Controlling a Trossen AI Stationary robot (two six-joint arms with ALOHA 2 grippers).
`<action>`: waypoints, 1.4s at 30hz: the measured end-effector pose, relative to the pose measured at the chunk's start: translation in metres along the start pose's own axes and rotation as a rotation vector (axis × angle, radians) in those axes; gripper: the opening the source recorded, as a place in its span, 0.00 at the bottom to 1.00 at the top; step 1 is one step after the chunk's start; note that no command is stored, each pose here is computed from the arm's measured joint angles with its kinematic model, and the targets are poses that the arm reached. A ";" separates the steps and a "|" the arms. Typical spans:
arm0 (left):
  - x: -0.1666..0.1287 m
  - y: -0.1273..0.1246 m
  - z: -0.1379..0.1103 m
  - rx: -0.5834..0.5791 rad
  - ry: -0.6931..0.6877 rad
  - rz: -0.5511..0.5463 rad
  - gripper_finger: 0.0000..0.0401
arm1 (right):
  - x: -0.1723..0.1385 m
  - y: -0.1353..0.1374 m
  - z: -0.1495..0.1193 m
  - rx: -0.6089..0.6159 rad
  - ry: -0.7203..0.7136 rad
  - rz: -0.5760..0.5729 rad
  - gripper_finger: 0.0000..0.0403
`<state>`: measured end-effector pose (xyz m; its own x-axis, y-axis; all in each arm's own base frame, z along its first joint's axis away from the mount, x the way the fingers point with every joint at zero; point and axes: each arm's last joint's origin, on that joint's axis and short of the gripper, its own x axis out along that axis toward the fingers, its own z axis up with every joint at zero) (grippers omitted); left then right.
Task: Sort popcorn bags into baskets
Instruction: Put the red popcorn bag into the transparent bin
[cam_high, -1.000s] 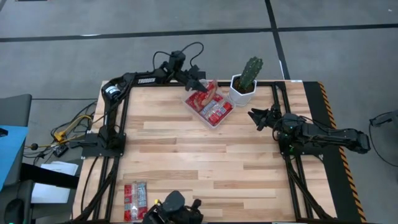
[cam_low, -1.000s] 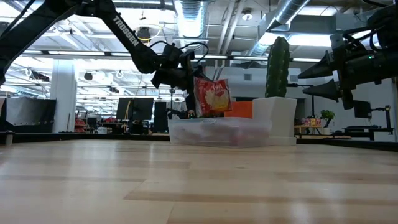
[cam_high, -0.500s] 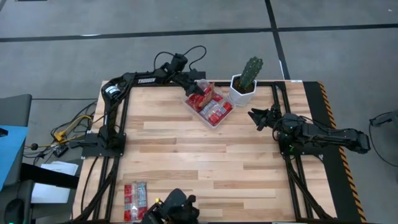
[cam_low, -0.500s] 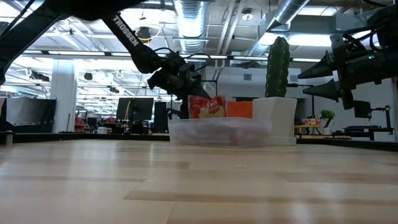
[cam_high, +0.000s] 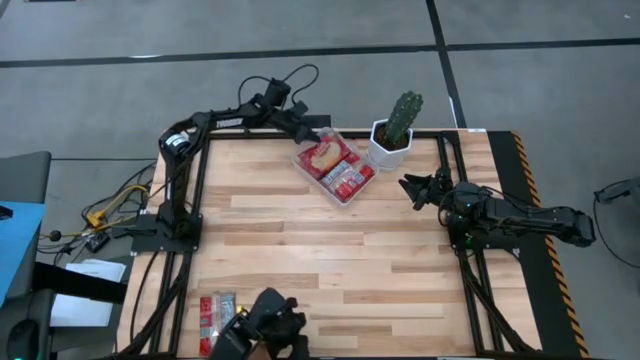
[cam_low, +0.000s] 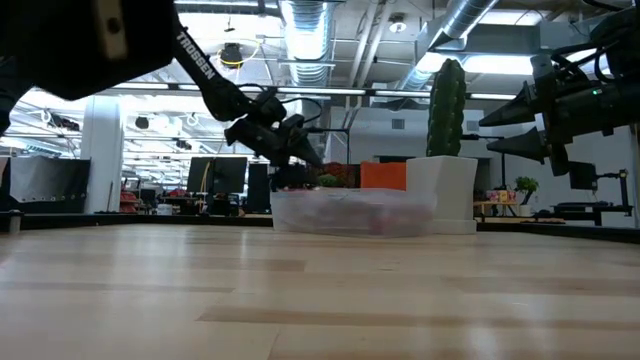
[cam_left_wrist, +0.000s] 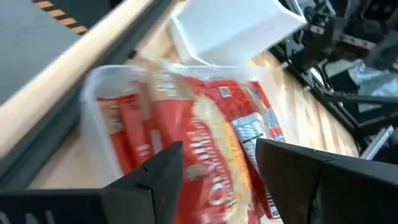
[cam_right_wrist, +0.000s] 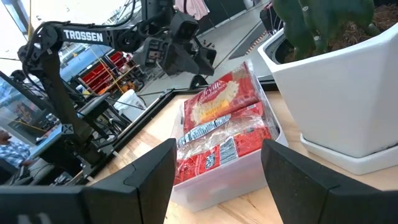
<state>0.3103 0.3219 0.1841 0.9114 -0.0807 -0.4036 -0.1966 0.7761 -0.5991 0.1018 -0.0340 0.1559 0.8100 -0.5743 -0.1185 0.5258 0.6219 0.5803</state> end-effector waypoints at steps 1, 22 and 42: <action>-0.002 0.002 0.000 -0.014 -0.003 0.006 0.47 | 0.000 0.000 0.000 0.000 -0.001 0.000 0.65; -0.069 -0.241 -0.080 0.064 0.854 -0.202 0.39 | 0.000 0.000 0.000 -0.001 -0.001 0.001 0.65; -0.142 -0.363 -0.268 -0.673 0.634 0.485 0.39 | 0.000 0.000 0.000 -0.002 0.001 0.002 0.65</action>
<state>0.1549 -0.1161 0.2733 0.3625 -0.3181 -0.8760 -0.8287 0.3201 -0.4591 0.1018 -0.0340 0.1559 0.8114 -0.5724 -0.1186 0.5248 0.6240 0.5790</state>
